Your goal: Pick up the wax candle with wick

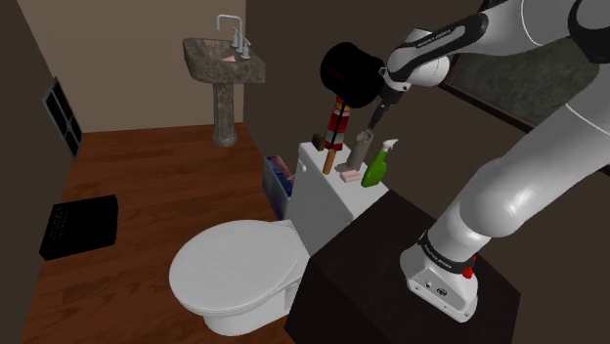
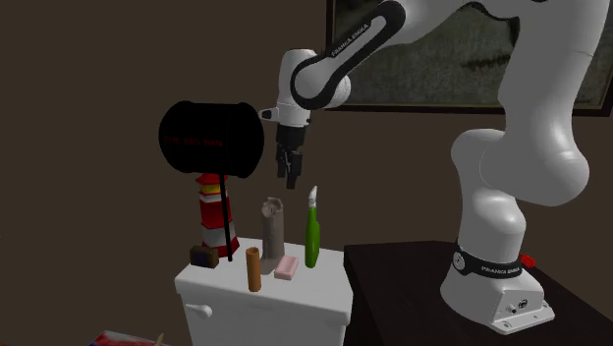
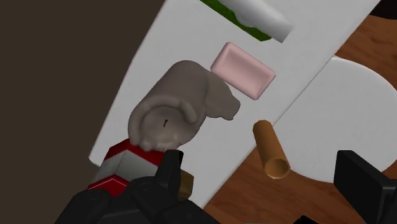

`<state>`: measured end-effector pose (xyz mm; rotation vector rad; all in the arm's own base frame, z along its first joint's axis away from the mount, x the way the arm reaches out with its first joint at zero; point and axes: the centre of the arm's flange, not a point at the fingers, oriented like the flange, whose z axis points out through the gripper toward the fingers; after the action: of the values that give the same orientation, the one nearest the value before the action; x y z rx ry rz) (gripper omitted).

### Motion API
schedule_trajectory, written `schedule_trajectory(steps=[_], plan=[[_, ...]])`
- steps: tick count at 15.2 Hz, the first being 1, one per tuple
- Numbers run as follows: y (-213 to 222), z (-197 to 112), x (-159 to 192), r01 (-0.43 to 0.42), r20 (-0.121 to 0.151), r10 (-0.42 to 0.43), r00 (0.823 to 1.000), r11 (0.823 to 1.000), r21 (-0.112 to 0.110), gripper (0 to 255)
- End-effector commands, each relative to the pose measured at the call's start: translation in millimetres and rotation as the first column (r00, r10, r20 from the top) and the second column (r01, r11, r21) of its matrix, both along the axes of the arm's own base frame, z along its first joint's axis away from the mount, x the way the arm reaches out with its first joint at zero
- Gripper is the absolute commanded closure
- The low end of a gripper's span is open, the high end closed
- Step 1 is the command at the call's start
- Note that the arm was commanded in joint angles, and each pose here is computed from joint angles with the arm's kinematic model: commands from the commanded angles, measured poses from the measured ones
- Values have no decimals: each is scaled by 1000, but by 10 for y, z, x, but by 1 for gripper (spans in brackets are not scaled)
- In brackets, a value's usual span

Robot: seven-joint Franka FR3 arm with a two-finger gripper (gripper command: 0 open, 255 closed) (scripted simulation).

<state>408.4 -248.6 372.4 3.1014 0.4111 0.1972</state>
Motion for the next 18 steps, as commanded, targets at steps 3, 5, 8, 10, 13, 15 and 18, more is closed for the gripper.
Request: schedule_trajectory(steps=[3,5,8,10,13,15,18], plan=[[-398,-344,161,-26,14,25,1000,1000,16,0],[-583,-523,253,-37,20,37,999,999,25,0],[-759,-751,346,-49,26,48,999,998,34,0],[-759,-857,346,-49,26,48,999,998,34,0],[-759,-1015,346,-49,26,48,999,998,34,0],[-759,-1099,346,-49,26,48,999,998,34,0],[-759,-1100,345,-49,26,48,999,998,34,255]])
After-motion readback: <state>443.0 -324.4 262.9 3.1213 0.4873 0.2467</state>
